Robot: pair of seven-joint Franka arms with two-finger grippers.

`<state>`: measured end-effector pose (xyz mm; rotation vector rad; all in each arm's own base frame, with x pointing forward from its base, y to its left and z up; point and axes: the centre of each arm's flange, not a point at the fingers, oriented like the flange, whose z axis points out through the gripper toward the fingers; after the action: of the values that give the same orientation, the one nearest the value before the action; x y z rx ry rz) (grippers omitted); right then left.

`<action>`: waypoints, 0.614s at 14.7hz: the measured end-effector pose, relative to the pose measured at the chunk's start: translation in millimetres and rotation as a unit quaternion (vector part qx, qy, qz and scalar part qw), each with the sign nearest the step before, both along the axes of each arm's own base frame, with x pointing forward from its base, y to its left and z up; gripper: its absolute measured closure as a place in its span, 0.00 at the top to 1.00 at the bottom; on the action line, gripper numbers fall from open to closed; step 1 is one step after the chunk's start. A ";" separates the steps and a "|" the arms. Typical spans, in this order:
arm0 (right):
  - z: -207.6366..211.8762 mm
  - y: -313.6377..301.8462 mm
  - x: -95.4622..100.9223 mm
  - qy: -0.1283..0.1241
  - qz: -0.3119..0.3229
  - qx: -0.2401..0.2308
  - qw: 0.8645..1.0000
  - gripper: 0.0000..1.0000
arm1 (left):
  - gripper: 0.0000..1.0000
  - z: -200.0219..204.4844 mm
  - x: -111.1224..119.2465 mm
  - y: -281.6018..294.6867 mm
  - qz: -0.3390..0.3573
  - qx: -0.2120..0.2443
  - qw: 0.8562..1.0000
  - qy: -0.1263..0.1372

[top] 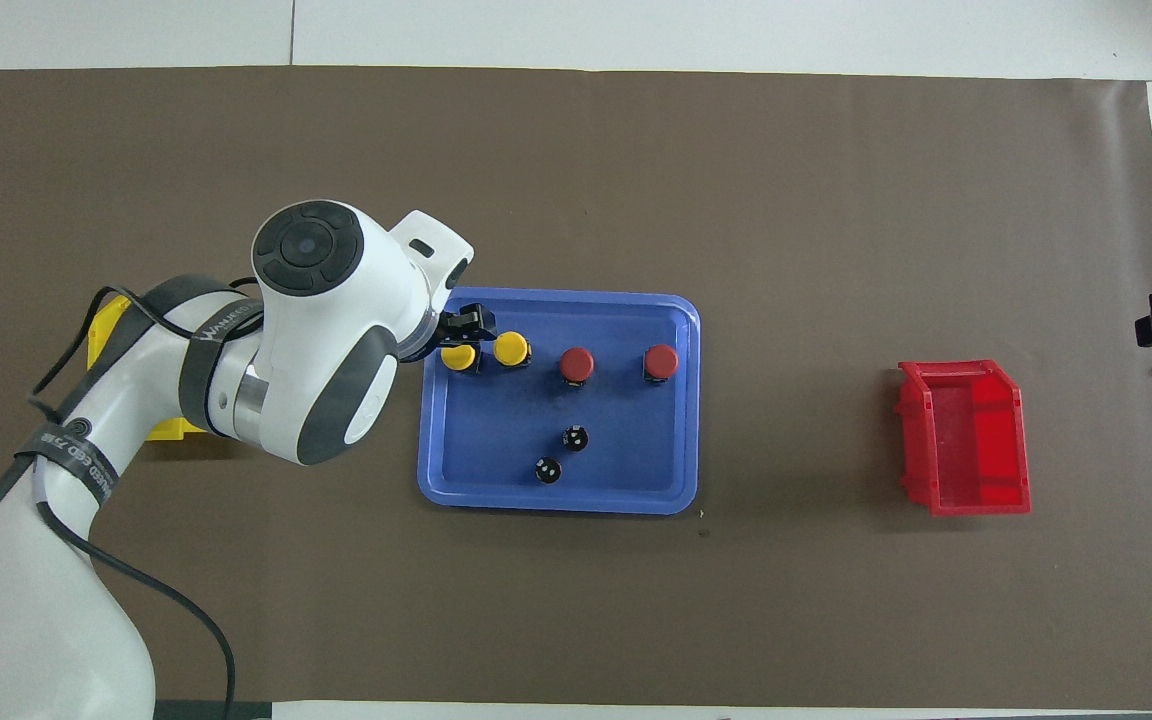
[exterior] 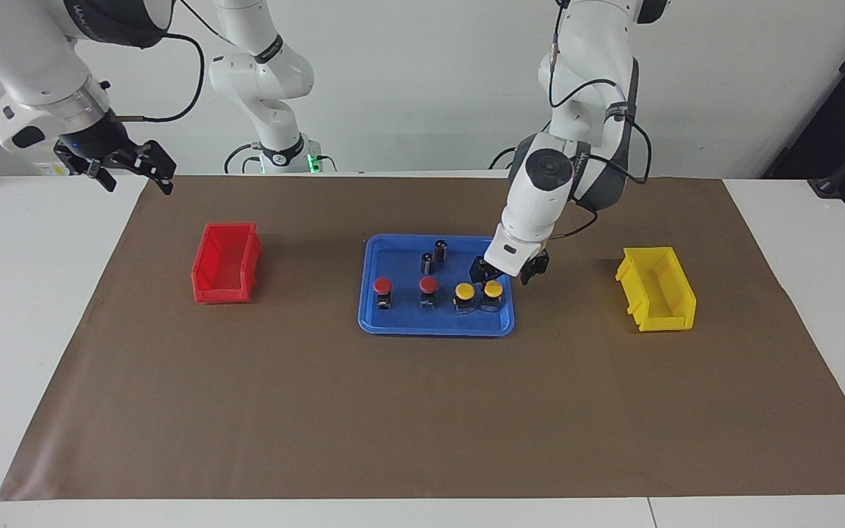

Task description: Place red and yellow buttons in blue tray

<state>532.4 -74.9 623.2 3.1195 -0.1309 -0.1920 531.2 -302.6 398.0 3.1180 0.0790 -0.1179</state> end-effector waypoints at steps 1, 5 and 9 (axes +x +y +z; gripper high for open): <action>0.0 0.0 0.0 0.000 0.000 0.000 1.000 1.00 | 1.00 13.5 8.2 14.7 -0.011 0.004 1.000 0.012; 0.0 0.0 0.0 0.000 0.000 0.000 1.000 1.00 | 1.00 57.3 35.7 103.3 -0.060 -0.001 0.998 0.024; 0.0 0.0 0.0 0.000 0.000 0.000 1.000 1.00 | 1.00 104.8 40.8 176.5 -0.040 0.006 0.999 0.018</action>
<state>532.4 -74.9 623.1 3.1195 -0.1309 -0.1921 572.0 -126.1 502.8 3.1314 -0.0438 -0.1749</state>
